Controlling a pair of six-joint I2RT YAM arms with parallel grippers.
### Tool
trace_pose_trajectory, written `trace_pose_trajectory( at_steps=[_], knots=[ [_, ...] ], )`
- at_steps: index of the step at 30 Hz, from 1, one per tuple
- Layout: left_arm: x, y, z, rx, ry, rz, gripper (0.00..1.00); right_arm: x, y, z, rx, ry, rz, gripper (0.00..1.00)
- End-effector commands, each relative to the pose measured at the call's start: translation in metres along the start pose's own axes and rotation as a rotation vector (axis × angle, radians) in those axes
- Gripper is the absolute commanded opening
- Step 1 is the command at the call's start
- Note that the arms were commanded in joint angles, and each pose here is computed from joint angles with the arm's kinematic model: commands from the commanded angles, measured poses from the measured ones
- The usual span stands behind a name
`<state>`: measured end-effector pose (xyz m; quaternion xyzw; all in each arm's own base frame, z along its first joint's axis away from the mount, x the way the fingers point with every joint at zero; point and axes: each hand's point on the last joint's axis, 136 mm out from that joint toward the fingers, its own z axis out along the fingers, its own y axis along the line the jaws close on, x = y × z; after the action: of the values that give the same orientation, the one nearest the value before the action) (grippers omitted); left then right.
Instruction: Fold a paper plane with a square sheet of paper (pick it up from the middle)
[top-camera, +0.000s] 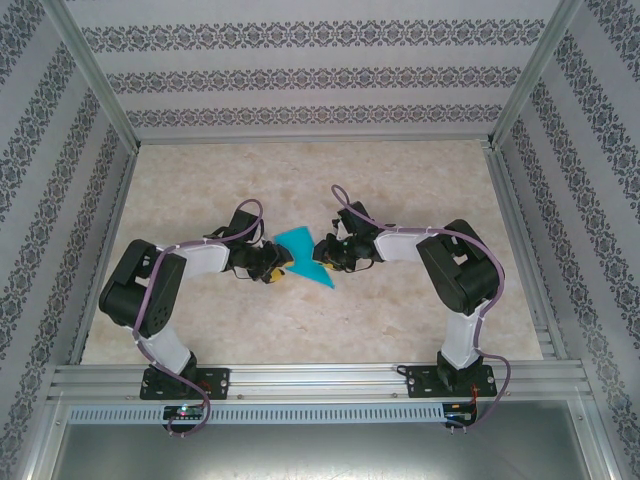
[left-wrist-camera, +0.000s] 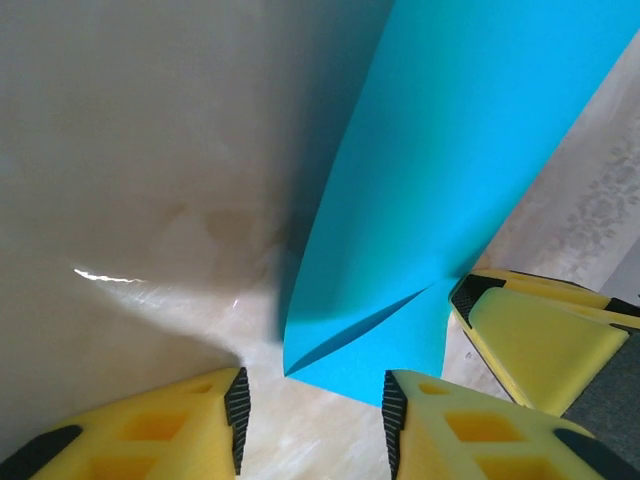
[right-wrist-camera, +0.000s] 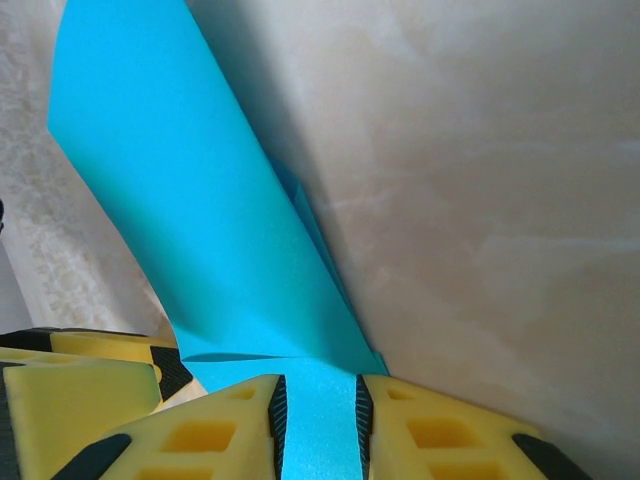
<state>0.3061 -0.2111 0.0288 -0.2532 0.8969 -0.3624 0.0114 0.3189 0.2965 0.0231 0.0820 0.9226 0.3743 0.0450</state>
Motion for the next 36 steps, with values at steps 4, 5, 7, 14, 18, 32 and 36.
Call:
trace_pose_trajectory(
  at_steps=[4, 5, 7, 14, 18, 32, 36],
  knots=[
    [-0.001, -0.02, 0.007, 0.051, 0.012, 0.056, 0.34, 0.004, -0.013, 0.003, 0.017, 0.013, 0.034, 0.27],
    [-0.002, -0.021, 0.006, 0.053, 0.011, 0.057, 0.34, 0.003, -0.013, 0.002, 0.015, 0.011, 0.033, 0.27],
    [-0.002, -0.021, 0.006, 0.055, 0.01, 0.06, 0.33, 0.004, -0.013, 0.002, 0.016, 0.012, 0.034, 0.27],
    [-0.003, -0.025, 0.007, 0.072, 0.007, 0.076, 0.33, 0.004, -0.013, 0.001, 0.015, 0.011, 0.033, 0.27],
    [-0.004, -0.029, 0.006, 0.095, -0.004, 0.101, 0.32, 0.005, -0.014, 0.002, 0.015, 0.015, 0.035, 0.27],
    [-0.004, -0.038, 0.0, 0.172, -0.038, 0.187, 0.36, 0.003, -0.012, 0.001, -0.006, 0.01, 0.037, 0.28],
    [-0.006, -0.043, -0.003, 0.206, -0.057, 0.207, 0.36, 0.003, -0.01, 0.001, -0.02, 0.01, 0.037, 0.29]
  ],
)
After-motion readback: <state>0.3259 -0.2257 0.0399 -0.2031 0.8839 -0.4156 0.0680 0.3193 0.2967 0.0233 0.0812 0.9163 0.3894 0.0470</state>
